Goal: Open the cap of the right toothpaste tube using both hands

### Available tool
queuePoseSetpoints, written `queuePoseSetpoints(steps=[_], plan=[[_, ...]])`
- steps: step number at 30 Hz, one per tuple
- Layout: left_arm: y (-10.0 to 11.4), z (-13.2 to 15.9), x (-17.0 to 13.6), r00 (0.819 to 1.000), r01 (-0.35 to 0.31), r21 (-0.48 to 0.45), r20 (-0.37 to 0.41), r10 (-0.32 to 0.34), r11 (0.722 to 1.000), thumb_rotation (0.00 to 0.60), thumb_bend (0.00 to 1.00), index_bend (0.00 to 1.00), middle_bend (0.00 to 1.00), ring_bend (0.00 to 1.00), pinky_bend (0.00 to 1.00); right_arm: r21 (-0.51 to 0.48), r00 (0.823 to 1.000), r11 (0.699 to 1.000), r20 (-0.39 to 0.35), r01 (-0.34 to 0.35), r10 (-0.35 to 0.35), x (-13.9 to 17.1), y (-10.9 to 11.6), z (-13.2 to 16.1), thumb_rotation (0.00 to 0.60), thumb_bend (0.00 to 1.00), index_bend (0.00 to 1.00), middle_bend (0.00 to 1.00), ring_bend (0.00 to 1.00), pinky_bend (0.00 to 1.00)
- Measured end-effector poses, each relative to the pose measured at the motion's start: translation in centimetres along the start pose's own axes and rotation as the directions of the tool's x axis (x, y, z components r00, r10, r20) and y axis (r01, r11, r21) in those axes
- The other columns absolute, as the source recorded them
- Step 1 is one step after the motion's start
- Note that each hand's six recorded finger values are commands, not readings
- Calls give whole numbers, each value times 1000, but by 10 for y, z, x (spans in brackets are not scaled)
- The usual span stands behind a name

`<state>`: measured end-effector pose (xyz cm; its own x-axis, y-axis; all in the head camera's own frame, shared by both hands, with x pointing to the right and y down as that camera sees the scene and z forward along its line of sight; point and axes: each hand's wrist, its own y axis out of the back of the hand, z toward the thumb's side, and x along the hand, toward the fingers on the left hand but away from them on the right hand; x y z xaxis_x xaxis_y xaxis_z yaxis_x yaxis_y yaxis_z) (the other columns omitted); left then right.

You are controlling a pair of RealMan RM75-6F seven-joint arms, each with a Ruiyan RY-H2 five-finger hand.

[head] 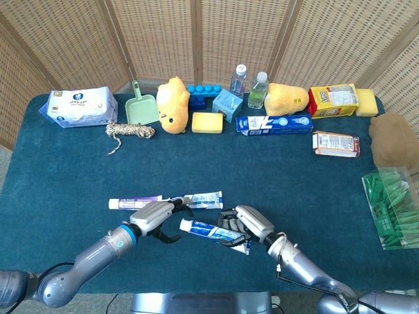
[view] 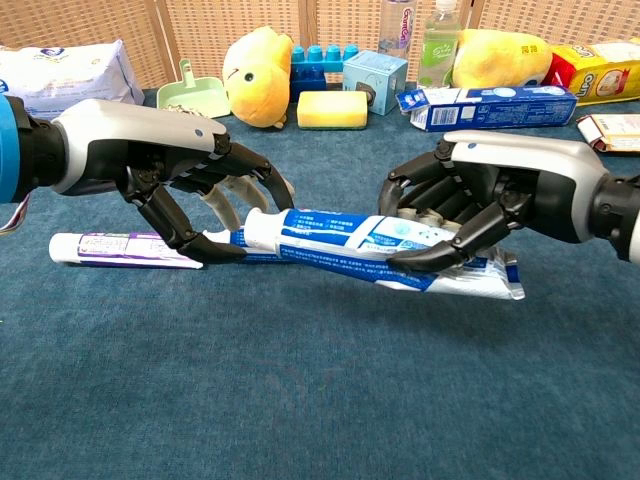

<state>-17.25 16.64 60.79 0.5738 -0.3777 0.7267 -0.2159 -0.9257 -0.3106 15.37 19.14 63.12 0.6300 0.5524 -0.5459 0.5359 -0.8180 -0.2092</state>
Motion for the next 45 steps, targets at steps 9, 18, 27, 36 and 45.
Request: queuePoseSetpoints(steps=[9,18,27,36,45], plan=[[-2,1,3,1000,-12,-10,-4,12,1000,600,313,330,141,146,229,-10,1000,1000,-5,0,0,3,2,0,600,391,919,833,726,817],[-2,5,7,999,-34,-26,4,34,999,600,316,362,154,159,232,-19,1000,1000,-9,5,-5,7,4,1,600,392,919,833,725,817],[-1,8,8,999,-42,-24,11,43,999,600,324,380,159,162,249,-26,1000,1000,-7,2,-3,8,5,0,600,393,919,833,726,817],[-1,7,10,998,-56,-31,6,56,998,600,339,441,181,178,267,-34,1000,999,-2,14,-14,9,9,-2,600,391,919,833,726,818],[0,3,11,998,-67,-33,-7,67,997,600,340,486,186,184,268,-37,999,998,2,46,-46,8,14,-4,600,392,918,833,726,817]])
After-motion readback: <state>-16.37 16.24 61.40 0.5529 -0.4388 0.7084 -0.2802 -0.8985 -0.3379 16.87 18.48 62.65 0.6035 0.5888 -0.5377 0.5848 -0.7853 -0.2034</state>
